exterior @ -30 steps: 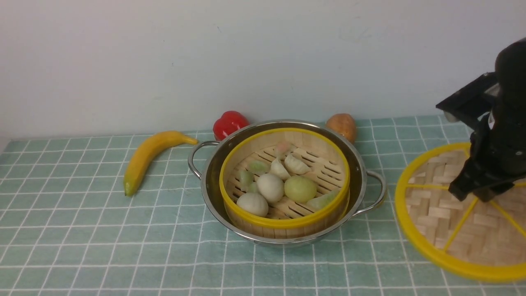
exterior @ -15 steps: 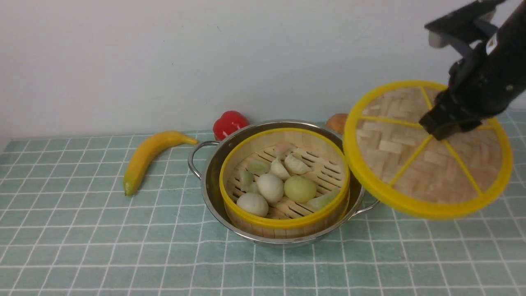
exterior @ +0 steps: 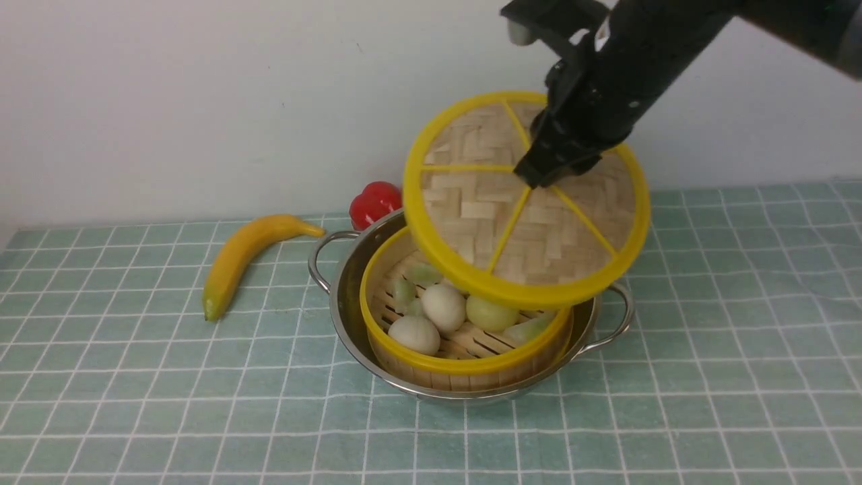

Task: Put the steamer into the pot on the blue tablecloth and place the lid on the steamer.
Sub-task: 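Place the bamboo steamer lid onto the steamer basket in the pot with the right gripper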

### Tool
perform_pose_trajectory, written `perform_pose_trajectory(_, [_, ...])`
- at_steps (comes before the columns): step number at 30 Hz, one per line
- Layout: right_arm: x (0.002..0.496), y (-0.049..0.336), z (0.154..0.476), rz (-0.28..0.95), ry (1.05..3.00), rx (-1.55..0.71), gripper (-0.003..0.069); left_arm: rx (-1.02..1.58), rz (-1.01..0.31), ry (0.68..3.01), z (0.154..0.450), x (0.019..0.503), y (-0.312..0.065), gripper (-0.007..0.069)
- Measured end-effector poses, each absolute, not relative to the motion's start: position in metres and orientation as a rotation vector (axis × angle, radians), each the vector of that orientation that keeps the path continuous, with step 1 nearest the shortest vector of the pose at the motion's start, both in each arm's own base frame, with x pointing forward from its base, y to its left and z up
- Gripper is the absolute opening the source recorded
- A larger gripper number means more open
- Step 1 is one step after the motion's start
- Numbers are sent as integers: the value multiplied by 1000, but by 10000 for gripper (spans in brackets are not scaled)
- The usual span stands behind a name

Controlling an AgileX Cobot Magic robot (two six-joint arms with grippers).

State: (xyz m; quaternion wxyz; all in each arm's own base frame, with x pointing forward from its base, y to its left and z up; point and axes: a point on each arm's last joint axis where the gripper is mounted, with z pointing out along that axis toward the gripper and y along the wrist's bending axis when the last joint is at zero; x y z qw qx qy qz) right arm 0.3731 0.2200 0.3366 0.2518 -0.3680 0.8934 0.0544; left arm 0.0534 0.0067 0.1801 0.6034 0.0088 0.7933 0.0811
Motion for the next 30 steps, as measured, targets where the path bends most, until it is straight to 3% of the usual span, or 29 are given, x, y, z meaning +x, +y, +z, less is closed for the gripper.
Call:
perform_pose_trajectory(10, [381, 250, 294, 160, 2487, -1095, 134, 20, 188, 1836, 180, 53, 7, 578])
perform_pose_trajectory(30, [386, 259, 270, 159, 2473, -1240, 134, 20, 188, 1836, 180, 53, 7, 578])
